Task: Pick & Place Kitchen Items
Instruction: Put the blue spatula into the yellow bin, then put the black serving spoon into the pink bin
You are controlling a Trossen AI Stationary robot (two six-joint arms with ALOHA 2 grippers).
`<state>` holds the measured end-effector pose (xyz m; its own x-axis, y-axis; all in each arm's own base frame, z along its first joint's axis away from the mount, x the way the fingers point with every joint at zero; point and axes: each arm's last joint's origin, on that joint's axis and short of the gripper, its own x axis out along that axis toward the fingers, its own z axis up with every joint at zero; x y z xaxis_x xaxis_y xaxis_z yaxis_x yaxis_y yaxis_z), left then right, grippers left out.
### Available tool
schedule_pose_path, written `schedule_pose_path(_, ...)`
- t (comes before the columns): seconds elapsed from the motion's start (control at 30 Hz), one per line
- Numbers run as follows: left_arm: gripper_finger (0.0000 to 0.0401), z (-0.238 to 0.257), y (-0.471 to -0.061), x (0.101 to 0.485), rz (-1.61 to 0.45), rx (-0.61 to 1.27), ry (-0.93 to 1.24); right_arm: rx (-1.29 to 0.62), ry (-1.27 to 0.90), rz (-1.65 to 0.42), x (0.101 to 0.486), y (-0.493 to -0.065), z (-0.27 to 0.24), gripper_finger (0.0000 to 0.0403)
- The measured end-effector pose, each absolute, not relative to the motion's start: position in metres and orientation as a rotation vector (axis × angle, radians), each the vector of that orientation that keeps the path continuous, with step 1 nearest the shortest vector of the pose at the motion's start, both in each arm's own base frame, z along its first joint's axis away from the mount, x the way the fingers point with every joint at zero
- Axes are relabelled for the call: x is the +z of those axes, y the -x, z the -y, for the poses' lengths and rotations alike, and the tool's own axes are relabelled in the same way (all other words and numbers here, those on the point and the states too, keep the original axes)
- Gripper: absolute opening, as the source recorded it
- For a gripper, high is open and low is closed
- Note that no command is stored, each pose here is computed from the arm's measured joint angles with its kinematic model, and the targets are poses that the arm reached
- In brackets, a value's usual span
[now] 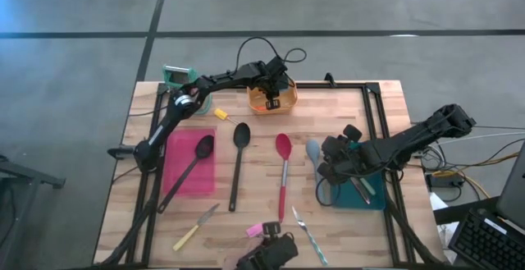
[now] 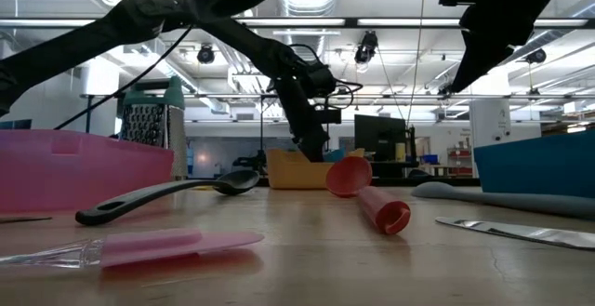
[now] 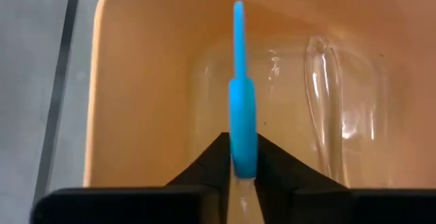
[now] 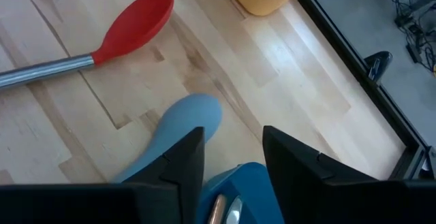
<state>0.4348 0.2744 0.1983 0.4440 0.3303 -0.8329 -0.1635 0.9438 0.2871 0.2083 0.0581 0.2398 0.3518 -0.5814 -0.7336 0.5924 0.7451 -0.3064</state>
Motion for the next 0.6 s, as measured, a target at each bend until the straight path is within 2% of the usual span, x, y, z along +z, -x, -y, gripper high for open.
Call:
schedule_pose_path(0.33, 0.0172, -0.267, -0.436, 0.219, -1.097, 0.348, -0.203, -0.760, -0.014, -0.943, 0.240, -0.208, -0.058, 0.0111)
schedule_pose_path(0.43, 0.0186, -0.260, -0.437, 0.239, -1.131, 0.370, -0.223, -0.760, -0.013, -0.945, 0.239, -0.208, -0.058, 0.0104)
schedule_pose_path(0.6, 0.0188, -0.240, -0.433, 0.283, -1.111, 0.387, -0.237, -0.762, -0.014, -0.945, 0.239, -0.208, -0.058, 0.0096)
